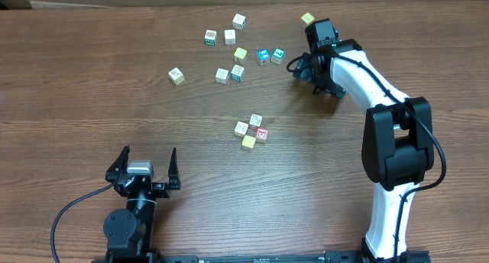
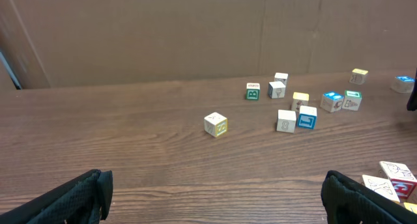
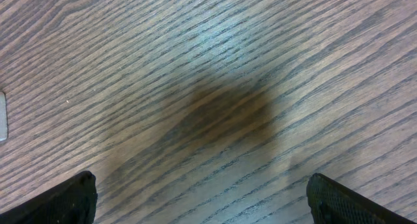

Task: Form a circle

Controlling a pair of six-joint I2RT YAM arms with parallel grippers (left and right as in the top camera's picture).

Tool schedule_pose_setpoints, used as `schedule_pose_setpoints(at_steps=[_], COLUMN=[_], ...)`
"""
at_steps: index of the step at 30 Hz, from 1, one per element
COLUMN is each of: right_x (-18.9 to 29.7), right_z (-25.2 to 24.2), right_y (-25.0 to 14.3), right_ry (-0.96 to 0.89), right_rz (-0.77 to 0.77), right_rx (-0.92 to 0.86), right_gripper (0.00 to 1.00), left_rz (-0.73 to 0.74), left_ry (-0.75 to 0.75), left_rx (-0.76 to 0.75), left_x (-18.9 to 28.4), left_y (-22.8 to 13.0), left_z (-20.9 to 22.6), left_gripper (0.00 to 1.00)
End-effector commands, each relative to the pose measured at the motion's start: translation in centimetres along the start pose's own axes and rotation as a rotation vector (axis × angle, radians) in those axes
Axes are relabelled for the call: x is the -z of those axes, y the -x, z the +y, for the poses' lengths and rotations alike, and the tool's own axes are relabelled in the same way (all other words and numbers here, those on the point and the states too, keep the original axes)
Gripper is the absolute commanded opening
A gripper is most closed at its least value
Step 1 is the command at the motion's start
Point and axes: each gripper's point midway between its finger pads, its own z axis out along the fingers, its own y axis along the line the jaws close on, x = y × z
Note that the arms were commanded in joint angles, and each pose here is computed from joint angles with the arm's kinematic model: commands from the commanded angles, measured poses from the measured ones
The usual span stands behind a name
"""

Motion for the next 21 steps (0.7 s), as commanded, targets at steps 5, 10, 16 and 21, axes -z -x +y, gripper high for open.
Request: schedule_pose_setpoints(at_steps=[5,10,16,21], right_x=[1.0,1.0,0.9,3.1], right_z=[0.0,-0.1,-0.3,-1.1], right_y=[0.5,0.5,0.3,0.1], right_ry=[0.007,0.001,-0.005,-0.015], right_rz=[-0.022,-0.024,-0.015,-0.002], right_rx=[0.001,0.003,0.003,0.039], right_gripper=[1.0,1.0,1.0,1.0], left_rz=[-0.007,-0.007,-0.007,-0.007], left_ry=[0.0,0.0,0.0,0.0], left_rx=[-0.019,-0.019,-0.019,-0.019], left_x=[0.0,0.0,0.0,0.0], left_y=[0.1,0.1,0.1,0.1], left_z=[0.0,0.0,0.0,0.0], left_gripper=[1.0,1.0,1.0,1.0])
